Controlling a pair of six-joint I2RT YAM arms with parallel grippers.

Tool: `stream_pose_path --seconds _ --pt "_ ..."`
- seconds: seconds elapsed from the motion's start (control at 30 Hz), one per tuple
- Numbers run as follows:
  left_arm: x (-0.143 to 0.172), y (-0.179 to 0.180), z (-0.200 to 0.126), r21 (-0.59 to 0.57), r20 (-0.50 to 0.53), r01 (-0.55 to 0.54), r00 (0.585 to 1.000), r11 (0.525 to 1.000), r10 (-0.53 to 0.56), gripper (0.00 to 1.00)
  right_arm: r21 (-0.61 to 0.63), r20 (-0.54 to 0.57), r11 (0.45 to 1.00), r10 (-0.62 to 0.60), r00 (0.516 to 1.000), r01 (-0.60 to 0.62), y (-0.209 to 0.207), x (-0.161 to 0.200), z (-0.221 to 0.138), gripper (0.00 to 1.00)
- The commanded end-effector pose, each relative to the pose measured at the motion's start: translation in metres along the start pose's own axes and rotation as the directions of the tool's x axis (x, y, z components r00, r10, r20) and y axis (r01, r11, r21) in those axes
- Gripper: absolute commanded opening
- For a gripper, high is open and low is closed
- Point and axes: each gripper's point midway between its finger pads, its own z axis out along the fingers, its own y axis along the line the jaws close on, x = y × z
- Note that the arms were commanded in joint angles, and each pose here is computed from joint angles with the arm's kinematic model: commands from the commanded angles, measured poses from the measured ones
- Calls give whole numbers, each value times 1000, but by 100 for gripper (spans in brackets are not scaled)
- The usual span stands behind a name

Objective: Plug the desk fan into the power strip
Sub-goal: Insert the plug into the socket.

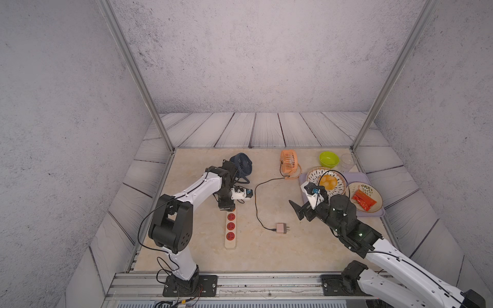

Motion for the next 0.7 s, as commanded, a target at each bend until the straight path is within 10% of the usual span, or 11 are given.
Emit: stream_pose_path --seconds 0.0,0.67 --pt "-4 -2 -14 -4 6 0 1000 1000 0 63 -6 10 1000 0 1000 0 1 -2 0 99" --pt "-44 -5 -39 75 177 49 982 996 -62 64 -6 10 1000 2 1000 -1 1 -2 1 99"
